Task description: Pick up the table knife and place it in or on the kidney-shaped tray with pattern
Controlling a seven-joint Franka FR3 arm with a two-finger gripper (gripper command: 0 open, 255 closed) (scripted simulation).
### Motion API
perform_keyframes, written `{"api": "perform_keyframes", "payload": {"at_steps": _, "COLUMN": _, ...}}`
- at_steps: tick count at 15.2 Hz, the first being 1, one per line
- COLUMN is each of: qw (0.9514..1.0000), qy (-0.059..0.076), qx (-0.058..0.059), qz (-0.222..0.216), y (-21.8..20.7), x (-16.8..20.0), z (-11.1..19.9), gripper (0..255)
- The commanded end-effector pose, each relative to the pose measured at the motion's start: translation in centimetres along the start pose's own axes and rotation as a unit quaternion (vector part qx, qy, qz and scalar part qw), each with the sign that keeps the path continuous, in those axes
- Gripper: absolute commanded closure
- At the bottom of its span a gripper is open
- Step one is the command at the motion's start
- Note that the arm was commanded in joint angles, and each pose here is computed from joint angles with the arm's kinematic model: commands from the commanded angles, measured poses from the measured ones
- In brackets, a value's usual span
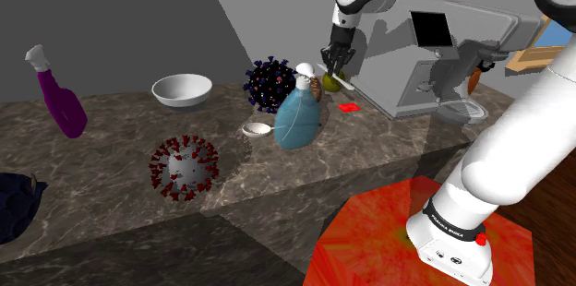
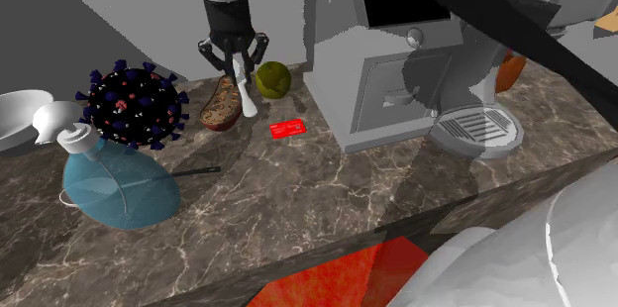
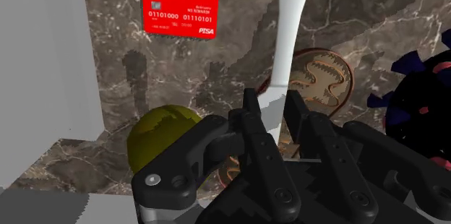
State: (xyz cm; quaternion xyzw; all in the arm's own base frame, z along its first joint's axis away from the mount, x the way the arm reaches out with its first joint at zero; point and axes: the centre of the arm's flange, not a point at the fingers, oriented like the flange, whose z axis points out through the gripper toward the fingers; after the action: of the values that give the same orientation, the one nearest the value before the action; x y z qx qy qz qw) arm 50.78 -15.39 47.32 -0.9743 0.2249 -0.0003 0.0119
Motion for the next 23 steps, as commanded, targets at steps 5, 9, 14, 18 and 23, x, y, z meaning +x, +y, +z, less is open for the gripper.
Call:
{"api": "perform_keyframes", "payload": {"at_steps": 5, "qw": 1.0, "qy": 0.0, "qx": 0.0, "qz": 0.0, "y": -2.5, "x": 7.5, "z": -0.1, "gripper": 255}}
{"api": "perform_keyframes", "payload": {"at_steps": 9, "qw": 1.0, "qy": 0.0, "qx": 0.0, "qz": 0.0, "y": -3.1, "x": 9.6, "z": 0.8, "gripper": 255}}
{"api": "perform_keyframes", "payload": {"at_steps": 14, "qw": 1.0, "qy": 0.0, "qx": 0.0, "qz": 0.0, "y": -3.1, "x": 9.6, "z": 3.4, "gripper": 255}}
{"api": "perform_keyframes", "payload": {"at_steps": 18, "qw": 1.0, "qy": 0.0, "qx": 0.0, "qz": 0.0, "y": -3.0, "x": 9.6, "z": 5.6, "gripper": 255}}
{"api": "perform_keyframes", "payload": {"at_steps": 23, "qw": 1.0, "qy": 0.0, "qx": 0.0, "qz": 0.0, "y": -3.0, "x": 9.6, "z": 8.3, "gripper": 255}}
